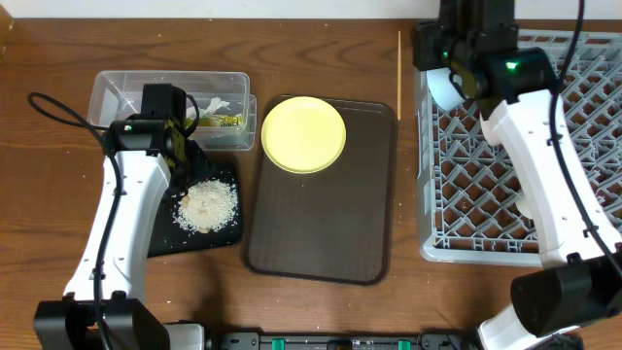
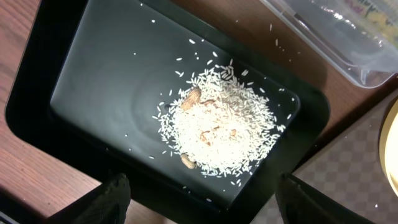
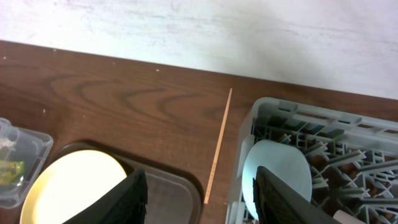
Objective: Sort waste into correct bins and load items into the dishwasher rack
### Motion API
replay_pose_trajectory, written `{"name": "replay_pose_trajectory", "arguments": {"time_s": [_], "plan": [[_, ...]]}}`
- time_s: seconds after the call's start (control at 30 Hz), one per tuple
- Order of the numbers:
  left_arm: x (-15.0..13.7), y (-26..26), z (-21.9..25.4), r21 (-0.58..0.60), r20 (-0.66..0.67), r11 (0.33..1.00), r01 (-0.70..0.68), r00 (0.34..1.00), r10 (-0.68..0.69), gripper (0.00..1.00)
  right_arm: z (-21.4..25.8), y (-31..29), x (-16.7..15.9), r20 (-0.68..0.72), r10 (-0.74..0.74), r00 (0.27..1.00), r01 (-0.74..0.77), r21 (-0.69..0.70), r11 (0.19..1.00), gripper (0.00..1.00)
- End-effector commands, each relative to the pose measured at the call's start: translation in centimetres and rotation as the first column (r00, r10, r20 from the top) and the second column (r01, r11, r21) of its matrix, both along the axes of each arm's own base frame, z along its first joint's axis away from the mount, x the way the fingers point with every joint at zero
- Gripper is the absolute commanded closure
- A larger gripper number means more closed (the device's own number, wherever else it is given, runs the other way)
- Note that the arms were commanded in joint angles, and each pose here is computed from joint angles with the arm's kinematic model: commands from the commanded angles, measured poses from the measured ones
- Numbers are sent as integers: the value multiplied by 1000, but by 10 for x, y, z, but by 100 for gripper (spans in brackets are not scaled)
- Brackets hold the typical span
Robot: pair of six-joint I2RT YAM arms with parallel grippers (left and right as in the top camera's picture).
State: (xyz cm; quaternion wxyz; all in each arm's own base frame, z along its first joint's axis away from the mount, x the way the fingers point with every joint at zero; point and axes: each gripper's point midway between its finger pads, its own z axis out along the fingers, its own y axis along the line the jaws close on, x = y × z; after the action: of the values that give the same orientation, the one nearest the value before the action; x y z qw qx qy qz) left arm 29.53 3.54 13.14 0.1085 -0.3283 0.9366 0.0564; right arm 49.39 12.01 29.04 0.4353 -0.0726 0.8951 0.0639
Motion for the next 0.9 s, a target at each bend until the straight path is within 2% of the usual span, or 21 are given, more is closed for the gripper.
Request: {"name": "replay_pose_trajectory", "arguments": {"time_s": [0.0, 0.2, 0.37, 0.47, 0.67, 0.87], "plan": [[2, 5, 3, 18, 10, 1000, -16, 1000, 16, 23, -6, 5, 11, 0, -7, 1000, 7, -38, 999, 47], [6, 5, 4, 18, 27, 1000, -16, 1000, 16, 23, -48, 32, 37, -15, 29, 999, -30, -71, 997, 48], [6, 5, 4, 18, 27, 1000, -16, 1000, 16, 23, -104, 37, 63, -49, -13, 999, 7, -124, 992, 51], [6, 5, 4, 18, 27, 1000, -16, 1000, 16, 23, -139, 29, 75, -72, -96, 993, 84, -154, 985, 53], [6, 5, 4, 18, 27, 1000, -16, 1000, 15, 23, -180, 18, 82, -95, -170, 981, 145, -228, 963, 53], [6, 5, 4, 18, 27, 1000, -16, 1000, 15, 23, -210, 13, 79, -149, -229, 962, 194, -218, 956, 52]]}}
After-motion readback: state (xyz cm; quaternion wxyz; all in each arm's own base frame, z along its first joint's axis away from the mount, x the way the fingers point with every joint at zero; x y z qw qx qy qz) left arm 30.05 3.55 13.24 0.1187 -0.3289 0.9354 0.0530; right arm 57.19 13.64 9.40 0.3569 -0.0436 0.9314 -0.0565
